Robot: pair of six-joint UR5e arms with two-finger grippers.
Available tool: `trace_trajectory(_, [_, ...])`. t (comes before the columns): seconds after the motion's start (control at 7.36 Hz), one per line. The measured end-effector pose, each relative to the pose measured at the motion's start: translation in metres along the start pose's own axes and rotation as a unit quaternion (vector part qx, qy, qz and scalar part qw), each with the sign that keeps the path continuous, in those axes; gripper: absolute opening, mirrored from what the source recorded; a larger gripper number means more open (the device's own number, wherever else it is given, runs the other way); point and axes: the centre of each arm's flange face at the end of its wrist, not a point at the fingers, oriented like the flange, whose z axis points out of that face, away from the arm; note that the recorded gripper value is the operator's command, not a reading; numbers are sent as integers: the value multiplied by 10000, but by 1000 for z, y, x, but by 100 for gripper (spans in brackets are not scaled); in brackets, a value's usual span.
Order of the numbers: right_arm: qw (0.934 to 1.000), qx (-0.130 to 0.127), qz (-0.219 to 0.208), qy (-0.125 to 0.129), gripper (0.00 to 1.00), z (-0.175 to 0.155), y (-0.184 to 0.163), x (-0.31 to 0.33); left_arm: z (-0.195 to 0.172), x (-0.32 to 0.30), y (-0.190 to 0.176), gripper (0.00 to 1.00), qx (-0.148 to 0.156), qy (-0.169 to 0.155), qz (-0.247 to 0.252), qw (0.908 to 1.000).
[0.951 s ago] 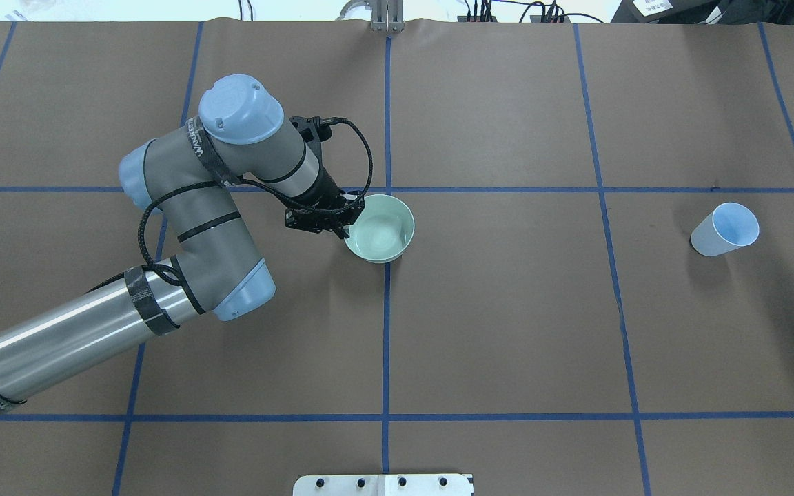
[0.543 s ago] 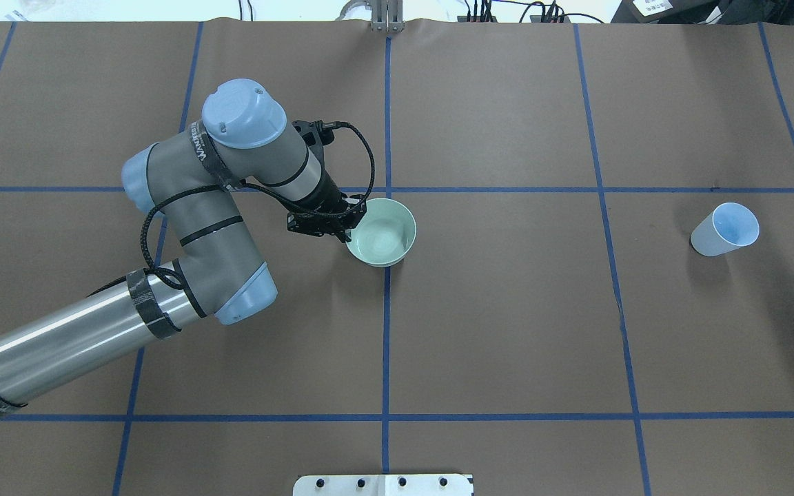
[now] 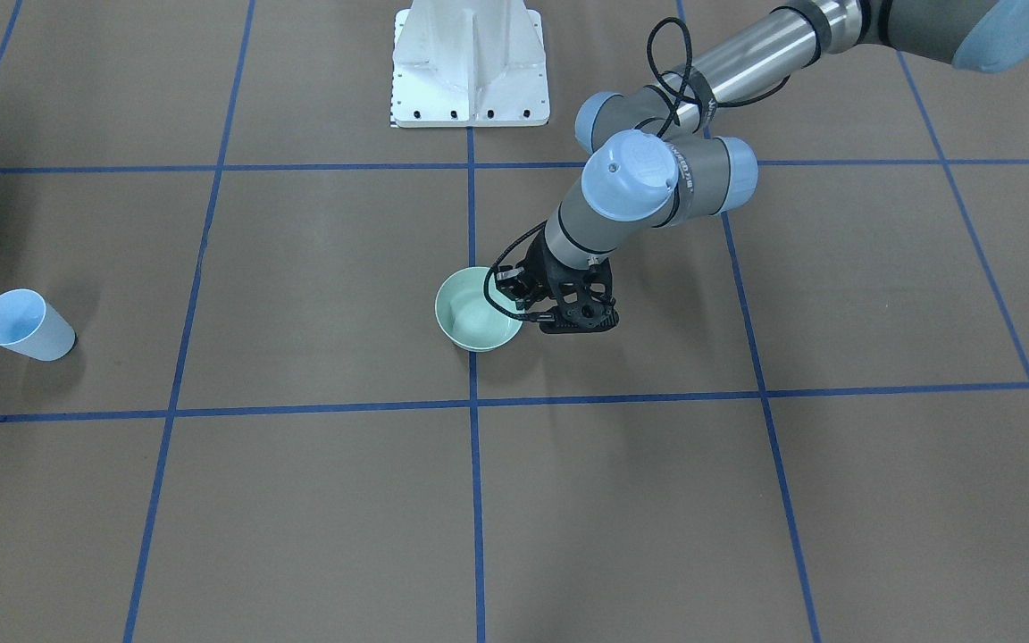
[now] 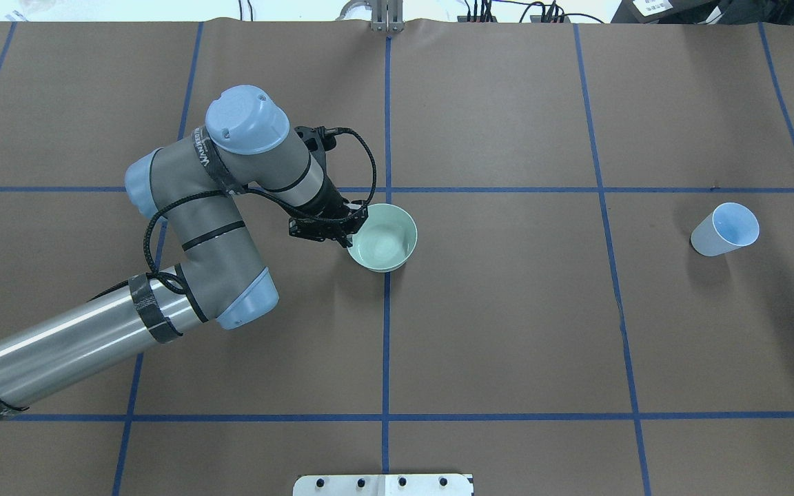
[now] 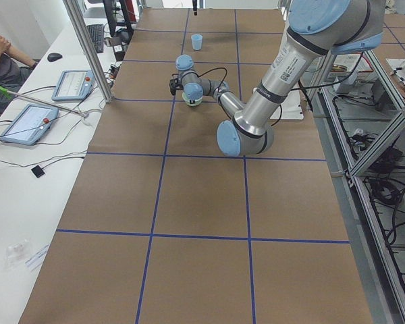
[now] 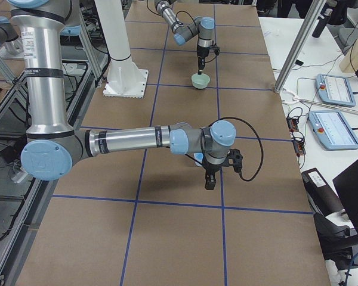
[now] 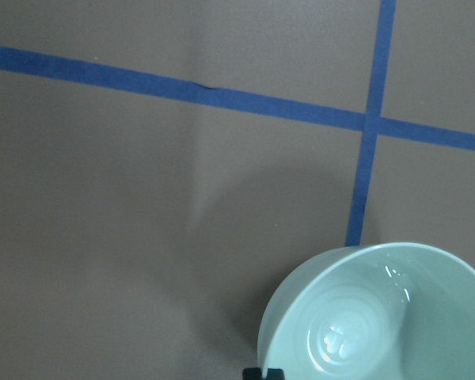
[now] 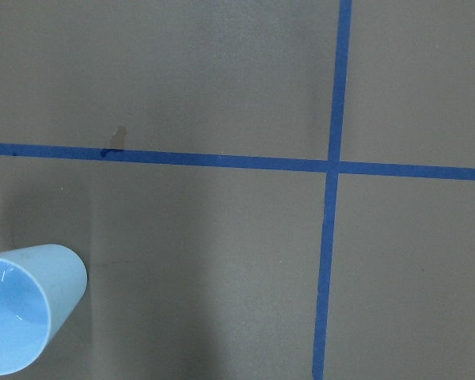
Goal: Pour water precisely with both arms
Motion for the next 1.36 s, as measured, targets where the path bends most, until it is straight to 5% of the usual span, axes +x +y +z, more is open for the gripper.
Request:
trace_trajectory(0.14, [10000,-5,5,0,99,0,0,0,1,1,1,77,-8,0,6,10000])
trace_trajectory(0.27, [10000,-8,7,1,99,1,0,1,2,1,2,99,-13,2,14,10000])
trace_trajectory(0.95, [9996,92,-193,-173,99,0,-3,-12,-40,11,5,100,102,318,-28,9994])
trace_trajectory(1.36, [9909,401,-1220,-409,99,33,0,-70,-81,-39,6,100,259,427,-97,9987])
